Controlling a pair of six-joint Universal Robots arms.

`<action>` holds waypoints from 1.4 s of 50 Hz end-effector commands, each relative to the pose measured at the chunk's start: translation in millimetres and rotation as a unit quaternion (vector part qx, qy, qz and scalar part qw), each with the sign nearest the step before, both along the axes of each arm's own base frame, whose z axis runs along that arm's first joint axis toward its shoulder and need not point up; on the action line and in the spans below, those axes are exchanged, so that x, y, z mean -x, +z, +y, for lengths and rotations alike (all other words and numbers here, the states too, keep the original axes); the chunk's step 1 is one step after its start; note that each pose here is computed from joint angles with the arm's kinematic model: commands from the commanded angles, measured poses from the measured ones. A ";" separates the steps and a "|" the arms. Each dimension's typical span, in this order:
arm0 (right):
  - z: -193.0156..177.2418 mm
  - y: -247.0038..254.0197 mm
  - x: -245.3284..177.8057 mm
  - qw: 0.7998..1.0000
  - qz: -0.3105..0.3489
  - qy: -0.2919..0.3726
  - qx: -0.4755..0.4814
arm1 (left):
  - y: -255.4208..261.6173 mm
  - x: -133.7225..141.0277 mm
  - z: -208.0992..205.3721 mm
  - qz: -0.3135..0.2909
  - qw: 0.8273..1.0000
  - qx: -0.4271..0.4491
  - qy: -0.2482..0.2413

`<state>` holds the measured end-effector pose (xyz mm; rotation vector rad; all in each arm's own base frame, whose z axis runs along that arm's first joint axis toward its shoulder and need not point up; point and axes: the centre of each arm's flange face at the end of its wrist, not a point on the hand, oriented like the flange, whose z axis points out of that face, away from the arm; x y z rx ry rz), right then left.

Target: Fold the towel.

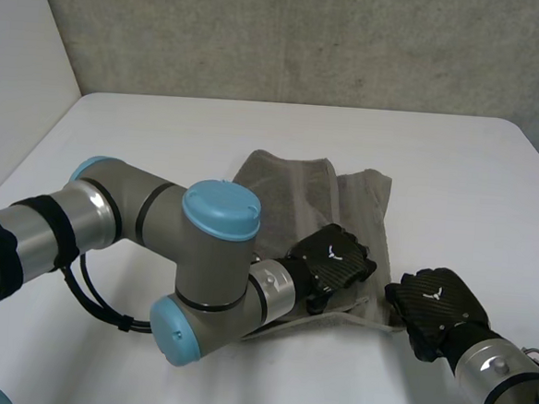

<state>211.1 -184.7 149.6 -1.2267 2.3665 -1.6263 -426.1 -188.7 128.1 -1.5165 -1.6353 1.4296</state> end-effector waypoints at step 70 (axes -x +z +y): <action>-2.4 -3.2 4.9 0.999 0.042 0.012 0.013 | -23.1 4.6 13.9 0.006 0.999 -0.040 0.003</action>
